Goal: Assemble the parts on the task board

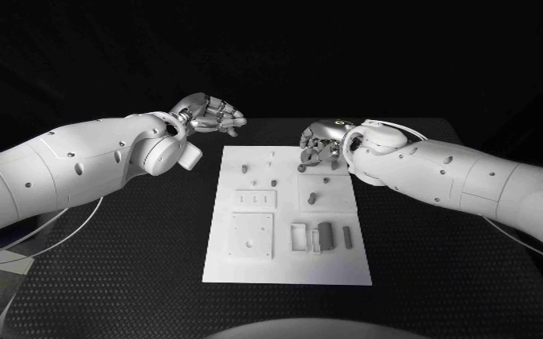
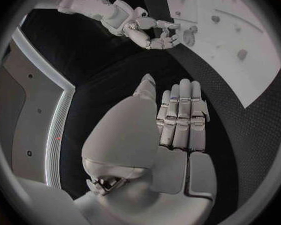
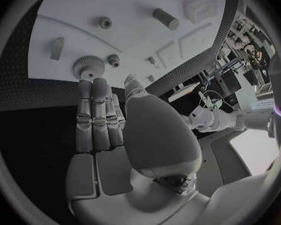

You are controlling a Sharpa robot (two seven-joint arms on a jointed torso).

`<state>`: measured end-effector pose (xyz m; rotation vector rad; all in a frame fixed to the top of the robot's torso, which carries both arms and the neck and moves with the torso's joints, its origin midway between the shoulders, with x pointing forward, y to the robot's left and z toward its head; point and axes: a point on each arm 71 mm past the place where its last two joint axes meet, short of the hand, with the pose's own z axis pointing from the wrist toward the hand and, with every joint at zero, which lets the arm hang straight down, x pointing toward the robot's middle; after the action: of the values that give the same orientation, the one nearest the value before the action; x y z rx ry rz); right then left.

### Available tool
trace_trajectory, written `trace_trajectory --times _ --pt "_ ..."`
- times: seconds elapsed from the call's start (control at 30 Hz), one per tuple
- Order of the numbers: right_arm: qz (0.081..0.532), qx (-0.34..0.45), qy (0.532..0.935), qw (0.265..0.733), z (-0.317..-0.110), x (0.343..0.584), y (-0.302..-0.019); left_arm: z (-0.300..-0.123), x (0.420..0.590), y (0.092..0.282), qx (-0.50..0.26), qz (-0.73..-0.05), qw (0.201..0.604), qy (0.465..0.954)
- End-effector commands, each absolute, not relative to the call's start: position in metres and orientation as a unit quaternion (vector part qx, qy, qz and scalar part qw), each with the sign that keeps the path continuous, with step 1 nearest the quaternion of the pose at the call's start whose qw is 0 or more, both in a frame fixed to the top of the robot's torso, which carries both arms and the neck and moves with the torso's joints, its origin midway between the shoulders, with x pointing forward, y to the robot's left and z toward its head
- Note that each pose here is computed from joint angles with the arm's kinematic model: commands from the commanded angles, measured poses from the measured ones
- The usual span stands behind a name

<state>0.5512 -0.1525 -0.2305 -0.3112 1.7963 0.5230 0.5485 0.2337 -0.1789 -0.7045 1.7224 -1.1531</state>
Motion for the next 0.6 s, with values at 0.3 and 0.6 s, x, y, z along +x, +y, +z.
trace_trajectory --times 0.3,0.6 --pt "0.174 -0.185 0.765 0.592 -0.2384 0.5483 -0.1409 -0.1754 0.5494 0.2308 -0.286 -0.477 0.465 0.689" --pt "0.162 -0.193 0.767 0.59 -0.2407 0.5484 -0.1399 -0.1729 0.5499 0.2299 -0.284 -0.479 0.465 0.688"
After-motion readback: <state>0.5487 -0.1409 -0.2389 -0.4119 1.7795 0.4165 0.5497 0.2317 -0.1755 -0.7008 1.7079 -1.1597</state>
